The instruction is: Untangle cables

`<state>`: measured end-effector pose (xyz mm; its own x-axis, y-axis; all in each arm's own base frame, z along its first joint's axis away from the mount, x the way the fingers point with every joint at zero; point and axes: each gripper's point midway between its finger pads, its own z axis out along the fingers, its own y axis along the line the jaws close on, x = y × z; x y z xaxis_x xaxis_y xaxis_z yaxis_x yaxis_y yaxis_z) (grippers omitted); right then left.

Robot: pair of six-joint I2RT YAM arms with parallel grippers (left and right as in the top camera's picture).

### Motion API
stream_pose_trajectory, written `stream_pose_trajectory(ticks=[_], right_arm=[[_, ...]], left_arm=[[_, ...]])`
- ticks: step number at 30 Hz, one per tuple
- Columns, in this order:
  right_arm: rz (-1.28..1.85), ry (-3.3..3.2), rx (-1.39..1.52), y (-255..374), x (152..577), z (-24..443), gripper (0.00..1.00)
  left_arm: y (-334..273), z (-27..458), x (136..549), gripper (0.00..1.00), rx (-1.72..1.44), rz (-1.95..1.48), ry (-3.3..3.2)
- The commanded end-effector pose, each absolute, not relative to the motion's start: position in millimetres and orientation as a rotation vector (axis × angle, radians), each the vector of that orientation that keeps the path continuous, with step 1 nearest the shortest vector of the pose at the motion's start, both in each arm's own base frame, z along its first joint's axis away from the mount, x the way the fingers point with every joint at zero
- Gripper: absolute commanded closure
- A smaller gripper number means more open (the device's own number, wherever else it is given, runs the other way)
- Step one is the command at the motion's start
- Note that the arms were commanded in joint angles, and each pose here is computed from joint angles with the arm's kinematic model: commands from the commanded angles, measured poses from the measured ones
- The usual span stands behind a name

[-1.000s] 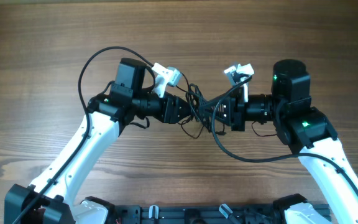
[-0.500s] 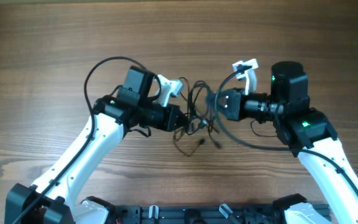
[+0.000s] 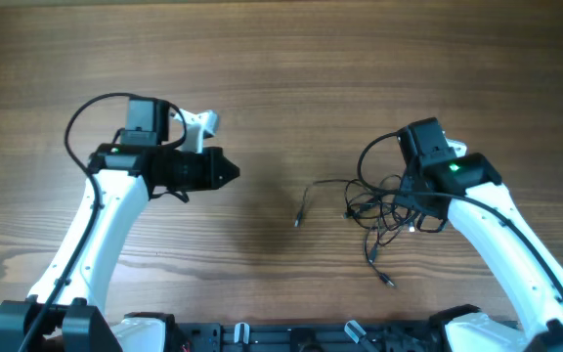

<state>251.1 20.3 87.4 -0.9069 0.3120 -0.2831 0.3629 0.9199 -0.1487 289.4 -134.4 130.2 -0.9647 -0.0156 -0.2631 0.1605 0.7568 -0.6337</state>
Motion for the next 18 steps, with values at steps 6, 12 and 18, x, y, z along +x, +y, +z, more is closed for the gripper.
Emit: stream_pose_trajectory(ticks=[6,12,18], right_arm=[[1.149,2.559,-0.278,201,286,147,0.96],[1.682,2.179,-0.610,241,261,220,0.96],[1.809,2.065,-0.711,244,249,240,0.96]], left_arm=[[-152,155,283,0.32,0.198,-1.206,2.595],[-199,147,267,0.30,0.442,-1.205,2.604],[-203,143,283,0.39,0.436,-1.148,2.571]])
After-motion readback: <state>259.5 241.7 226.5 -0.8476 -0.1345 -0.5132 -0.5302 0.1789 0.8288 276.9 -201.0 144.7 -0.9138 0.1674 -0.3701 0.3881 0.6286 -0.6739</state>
